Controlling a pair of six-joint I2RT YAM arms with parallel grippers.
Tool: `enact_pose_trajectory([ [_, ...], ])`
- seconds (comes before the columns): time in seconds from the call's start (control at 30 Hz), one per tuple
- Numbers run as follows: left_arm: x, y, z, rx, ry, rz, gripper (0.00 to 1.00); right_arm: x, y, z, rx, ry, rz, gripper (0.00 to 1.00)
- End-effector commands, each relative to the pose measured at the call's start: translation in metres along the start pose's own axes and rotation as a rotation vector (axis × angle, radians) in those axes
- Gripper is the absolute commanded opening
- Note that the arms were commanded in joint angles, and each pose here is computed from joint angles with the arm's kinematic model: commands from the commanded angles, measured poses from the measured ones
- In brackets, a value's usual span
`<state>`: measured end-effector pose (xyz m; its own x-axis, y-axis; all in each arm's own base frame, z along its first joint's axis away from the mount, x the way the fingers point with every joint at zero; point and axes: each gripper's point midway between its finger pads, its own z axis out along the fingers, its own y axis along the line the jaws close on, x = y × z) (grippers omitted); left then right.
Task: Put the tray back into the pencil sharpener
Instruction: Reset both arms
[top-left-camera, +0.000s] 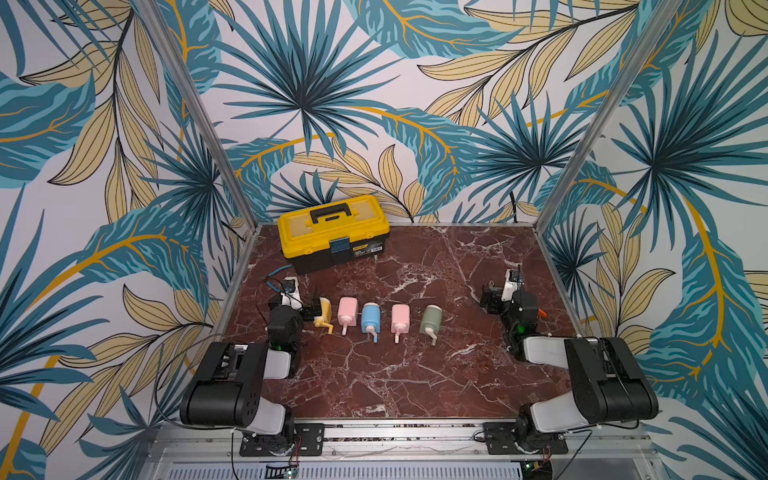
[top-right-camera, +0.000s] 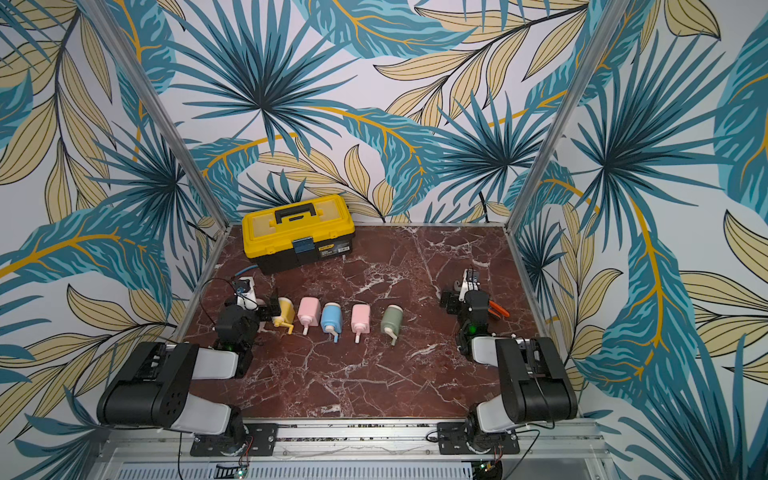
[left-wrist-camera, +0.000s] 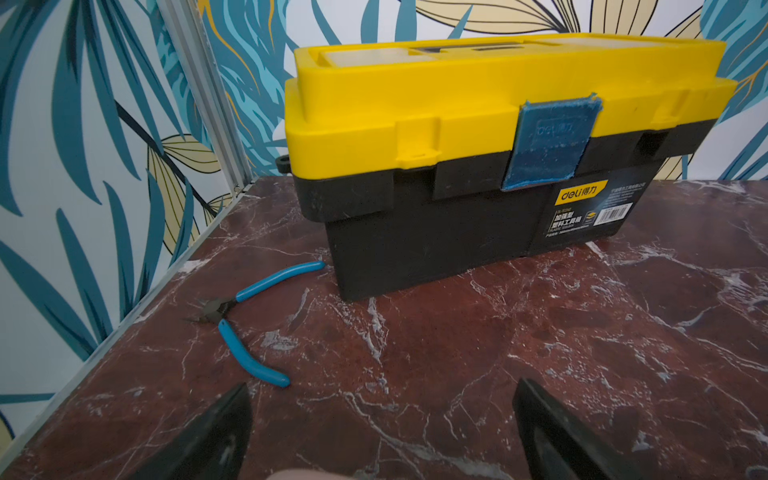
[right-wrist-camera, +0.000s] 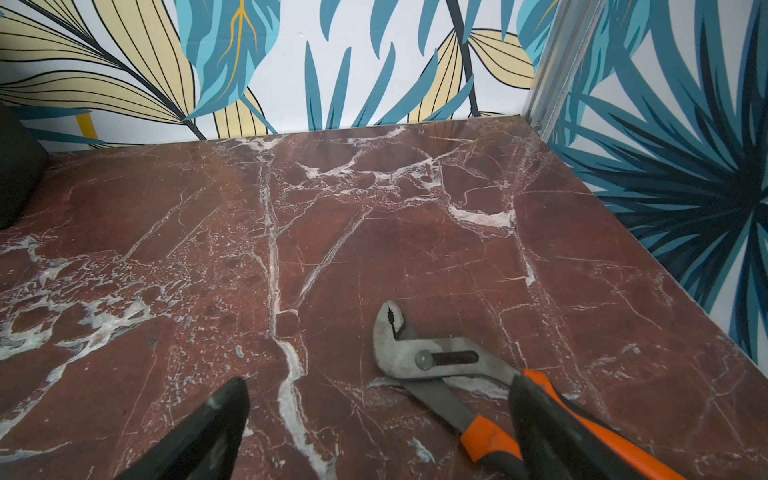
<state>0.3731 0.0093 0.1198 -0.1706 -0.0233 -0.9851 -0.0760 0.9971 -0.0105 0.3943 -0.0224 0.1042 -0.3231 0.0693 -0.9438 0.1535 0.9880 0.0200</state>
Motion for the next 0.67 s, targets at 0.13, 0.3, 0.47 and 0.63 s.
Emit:
enact_pose_trajectory([
  [0.13,-0.007,0.002,0.001,0.001,-0.034,0.019,0.99,-0.006,0.002,0.002,-0.009,-0.007,-0.001,0.99],
  [0.3,-0.007,0.001,0.002,0.003,-0.032,0.020,1.00,-0.006,0.002,0.002,-0.012,-0.008,-0.005,0.99],
  [0.47,-0.007,-0.001,0.005,0.014,-0.031,0.024,1.00,-0.006,0.004,0.004,-0.012,0.004,-0.016,0.99],
  [0.63,-0.006,-0.001,0.010,0.014,-0.027,0.025,1.00,-0.005,0.005,0.004,-0.012,0.005,-0.018,0.99],
])
